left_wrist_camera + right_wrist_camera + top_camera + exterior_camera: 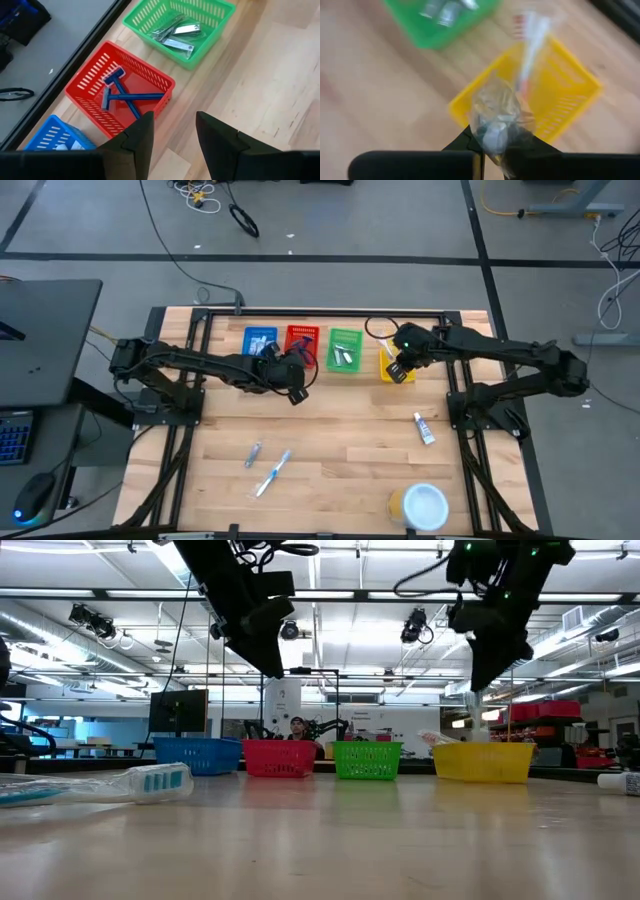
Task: Pick & Place Travel size toiletries
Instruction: Put the blue toothbrush into the yellow bin, then put the white toothpaste into the blue bin
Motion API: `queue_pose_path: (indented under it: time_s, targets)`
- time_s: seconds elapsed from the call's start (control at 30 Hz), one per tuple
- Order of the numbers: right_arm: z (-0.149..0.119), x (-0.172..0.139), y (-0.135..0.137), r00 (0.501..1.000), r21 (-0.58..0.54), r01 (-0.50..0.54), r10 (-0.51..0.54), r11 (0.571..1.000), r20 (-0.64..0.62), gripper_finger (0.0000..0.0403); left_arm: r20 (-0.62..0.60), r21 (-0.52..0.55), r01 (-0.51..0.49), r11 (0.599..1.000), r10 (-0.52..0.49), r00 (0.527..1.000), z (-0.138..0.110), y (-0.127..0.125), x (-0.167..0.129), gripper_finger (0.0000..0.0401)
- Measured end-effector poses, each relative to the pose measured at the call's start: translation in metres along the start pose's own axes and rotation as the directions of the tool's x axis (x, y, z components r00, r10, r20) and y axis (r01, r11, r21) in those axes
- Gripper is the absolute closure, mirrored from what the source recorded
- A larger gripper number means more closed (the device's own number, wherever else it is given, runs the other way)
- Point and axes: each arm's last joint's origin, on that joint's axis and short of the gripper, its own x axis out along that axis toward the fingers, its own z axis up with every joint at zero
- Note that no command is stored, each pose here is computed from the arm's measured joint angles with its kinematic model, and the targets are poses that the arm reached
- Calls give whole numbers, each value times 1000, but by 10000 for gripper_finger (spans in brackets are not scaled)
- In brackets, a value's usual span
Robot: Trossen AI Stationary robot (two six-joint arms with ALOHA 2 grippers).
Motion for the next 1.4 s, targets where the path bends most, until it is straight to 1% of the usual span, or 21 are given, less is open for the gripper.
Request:
queue_pose_path:
  time_s: [0.1, 0.17, 0.27, 0.43, 0.5, 0.63, 0.73, 0.8, 0.93, 0.97, 1.03, 1.1, 1.17, 1.23, 1.3, 1.33, 1.4]
  targets:
    - [5, 11, -10, 998, -4, 61, -61, 998, -34, 367, 0, -3, 0, 1000, 0, 1000, 0, 0, 0, 247]
    - [9, 18, -14, 996, -20, 48, -50, 999, -68, 367, 0, -4, 0, 1000, 0, 1000, 0, 0, 0, 247]
    - [13, 30, -20, 991, -61, -5, -4, 998, -131, 363, 0, -4, 0, 1000, 0, 1000, 0, 0, 0, 247]
    - [18, 48, -28, 983, -135, -23, -2, 991, -186, 333, 0, 5, 0, 1000, 0, 1000, 0, 0, 0, 247]
    - [22, 52, -29, 986, -167, -12, -16, 986, -165, 317, 0, 6, 0, 1000, 0, 1000, 0, 0, 0, 247]
    - [33, 54, -29, 998, -195, 14, -25, 981, -54, 289, -1, 8, 0, 1000, 0, 1000, 0, 0, 0, 247]
    - [40, 54, -30, 1000, -197, 13, -10, 980, 18, 277, -3, 10, -1, 1000, 1, 1000, 0, 0, 0, 247]
    - [43, 54, -30, 999, -196, 15, -8, 980, 40, 273, -9, 14, -3, 1000, 3, 1000, -1, 0, 0, 247]
    - [43, 54, -33, 994, -177, 99, -90, 979, 59, 271, -26, 21, -5, 1000, 6, 1000, -3, 1, 0, 247]
    - [44, 54, -33, 994, -171, 103, -93, 980, 64, 271, -34, 27, -8, 1000, 9, 999, -4, 1, 0, 247]
    - [47, 51, -30, 995, -170, 73, -60, 983, 77, 271, -46, 36, -11, 999, 13, 999, -5, 2, 0, 247]
    - [55, 47, -21, 990, -183, 4, 22, 983, 141, 271, -67, 68, 4, 998, 0, 998, -7, 2, 0, 248]
    - [62, 44, -10, 971, -214, -72, 118, 974, 209, 271, -97, 109, 48, 993, -38, 995, -8, 1, 0, 248]
    - [66, 40, 2, 937, -288, -147, 226, 946, 265, 271, -129, 108, 94, 990, -80, 988, -10, 0, 0, 248]
    - [69, 37, 14, 902, -362, -196, 312, 911, 298, 270, -171, 89, 128, 988, -111, 979, -13, 0, -1, 248]
    - [68, 35, 21, 889, -392, -210, 341, 896, 304, 269, -199, 90, 134, 987, -114, 973, -16, 1, -1, 248]
    - [65, 32, 33, 872, -434, -226, 379, 872, 309, 267, -238, 99, 115, 988, -89, 967, -20, 2, -3, 248]
